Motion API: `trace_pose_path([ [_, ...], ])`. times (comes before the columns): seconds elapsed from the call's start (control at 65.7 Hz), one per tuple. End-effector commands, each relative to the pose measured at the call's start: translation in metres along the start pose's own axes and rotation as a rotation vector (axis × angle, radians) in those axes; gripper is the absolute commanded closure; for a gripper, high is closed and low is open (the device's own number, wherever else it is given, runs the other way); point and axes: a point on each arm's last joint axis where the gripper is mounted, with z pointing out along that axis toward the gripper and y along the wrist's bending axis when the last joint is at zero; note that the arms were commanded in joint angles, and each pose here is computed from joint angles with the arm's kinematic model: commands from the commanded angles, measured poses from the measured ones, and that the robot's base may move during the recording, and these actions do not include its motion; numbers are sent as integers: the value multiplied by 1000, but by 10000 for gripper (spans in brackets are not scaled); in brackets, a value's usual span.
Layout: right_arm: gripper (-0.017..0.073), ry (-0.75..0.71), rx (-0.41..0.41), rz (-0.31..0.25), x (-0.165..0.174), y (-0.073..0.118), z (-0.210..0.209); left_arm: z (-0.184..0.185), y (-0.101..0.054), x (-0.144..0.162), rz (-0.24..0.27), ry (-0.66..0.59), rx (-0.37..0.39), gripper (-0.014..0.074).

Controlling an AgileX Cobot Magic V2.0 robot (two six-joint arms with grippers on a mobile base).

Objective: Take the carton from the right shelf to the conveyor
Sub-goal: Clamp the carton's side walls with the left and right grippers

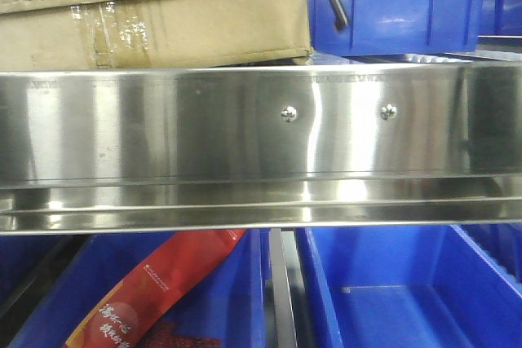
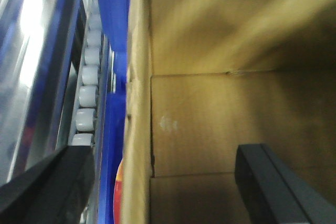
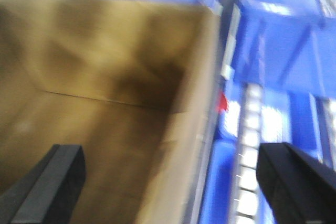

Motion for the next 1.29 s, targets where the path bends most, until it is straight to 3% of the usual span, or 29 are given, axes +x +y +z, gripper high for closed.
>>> trace_pose_path([
  [0.0,21,-10,-3,22,-3,-7,6,4,1,-4,-13,-21,3,138],
  [0.091,21,17,-31,49,-1,-10,16,11,1,-4,-18,-12,9,138],
  [0.32,21,56,-70,40,4,-4,31,23,2,-3,-17,11,3,139],
  [0.411,43,61,-69,40,5,-4,33,26,3,-2,-17,24,1,189],
  [0.518,213,63,-69,39,5,-4,34,27,4,-1,-10,34,-12,372],
  [0.624,513,63,-69,39,5,-4,34,27,4,-1,-8,38,-16,632],
  [0.655,615,63,-69,39,5,-4,34,27,4,-1,-8,38,-16,624],
  [0.685,661,63,-69,39,5,-4,34,27,4,-1,-8,38,-16,598],
  [0.837,625,49,-71,41,3,-5,27,21,4,-1,-7,34,-16,596],
  [0.989,631,-4,-82,48,-4,-8,-1,-12,0,-3,-6,-33,0,601],
  [1.279,631,-159,-156,76,-16,-17,-93,-102,-37,8,54,-214,104,607],
])
